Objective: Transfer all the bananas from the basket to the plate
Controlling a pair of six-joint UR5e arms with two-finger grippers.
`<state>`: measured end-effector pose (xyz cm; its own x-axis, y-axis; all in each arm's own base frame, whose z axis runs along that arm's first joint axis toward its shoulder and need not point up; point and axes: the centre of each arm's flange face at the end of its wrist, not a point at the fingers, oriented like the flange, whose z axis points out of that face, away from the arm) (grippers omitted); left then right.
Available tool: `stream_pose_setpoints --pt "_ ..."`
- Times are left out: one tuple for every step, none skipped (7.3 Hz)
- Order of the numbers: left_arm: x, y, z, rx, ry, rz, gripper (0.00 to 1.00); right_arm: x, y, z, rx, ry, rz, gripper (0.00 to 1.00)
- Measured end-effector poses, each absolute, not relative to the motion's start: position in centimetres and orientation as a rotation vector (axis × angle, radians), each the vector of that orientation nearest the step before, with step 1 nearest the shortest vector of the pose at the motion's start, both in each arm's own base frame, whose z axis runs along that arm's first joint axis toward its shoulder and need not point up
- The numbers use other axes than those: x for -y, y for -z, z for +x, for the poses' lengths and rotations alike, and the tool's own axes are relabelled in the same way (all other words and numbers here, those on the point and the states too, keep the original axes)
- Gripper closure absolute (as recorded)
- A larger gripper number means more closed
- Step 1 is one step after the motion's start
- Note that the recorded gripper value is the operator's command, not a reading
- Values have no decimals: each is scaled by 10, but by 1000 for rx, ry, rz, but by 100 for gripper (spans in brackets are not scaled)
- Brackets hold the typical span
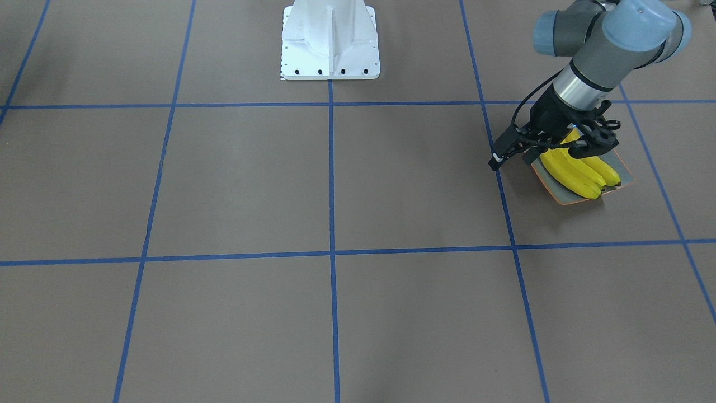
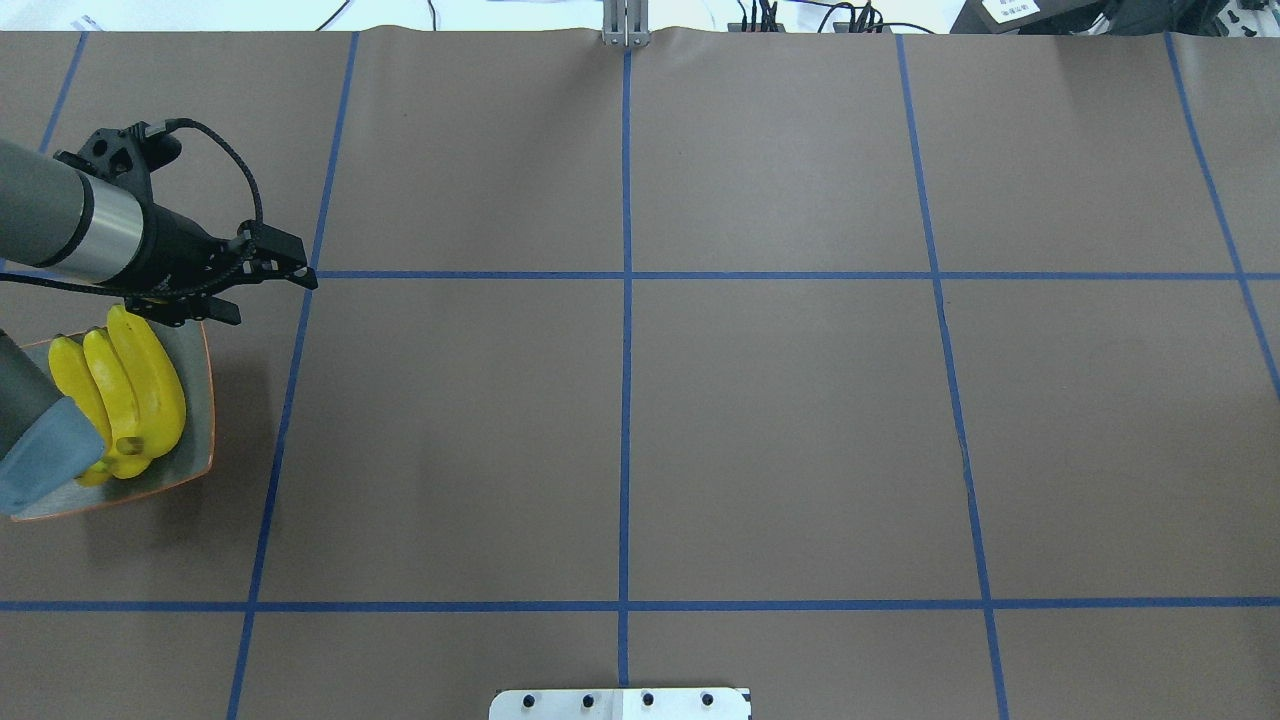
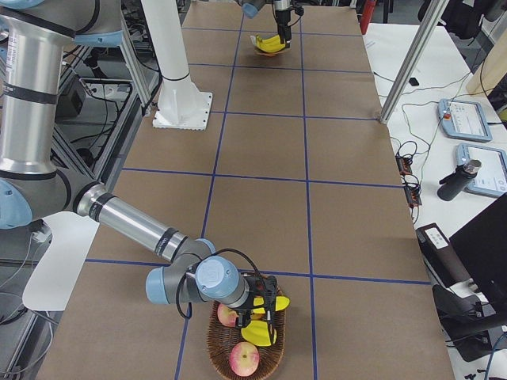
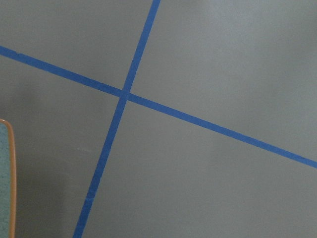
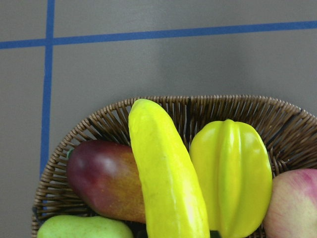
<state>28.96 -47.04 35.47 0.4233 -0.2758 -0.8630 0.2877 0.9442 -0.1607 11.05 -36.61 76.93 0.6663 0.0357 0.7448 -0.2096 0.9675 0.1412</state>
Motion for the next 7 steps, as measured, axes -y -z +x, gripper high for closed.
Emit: stream_pose_setpoints --pt "472 -352 291 -1083 349 15 0 382 -742 119 846 -153 246 100" --pt "473 -347 292 -1092 344 21 0 405 -712 124 862 -172 263 100" --pt "475 -342 294 -1101 340 26 0 435 -681 123 894 -213 267 100" --pt "479 -338 297 -1106 338 29 0 468 -650 111 930 -257 256 100" --pt "486 -333 303 -1110 338 30 0 504 -613 85 962 -286 241 100" --pt "495 -328 311 -1113 339 30 0 544 -569 50 996 -314 223 100" --pt "505 -320 318 -1119 344 30 0 576 -522 12 1029 -351 210 100"
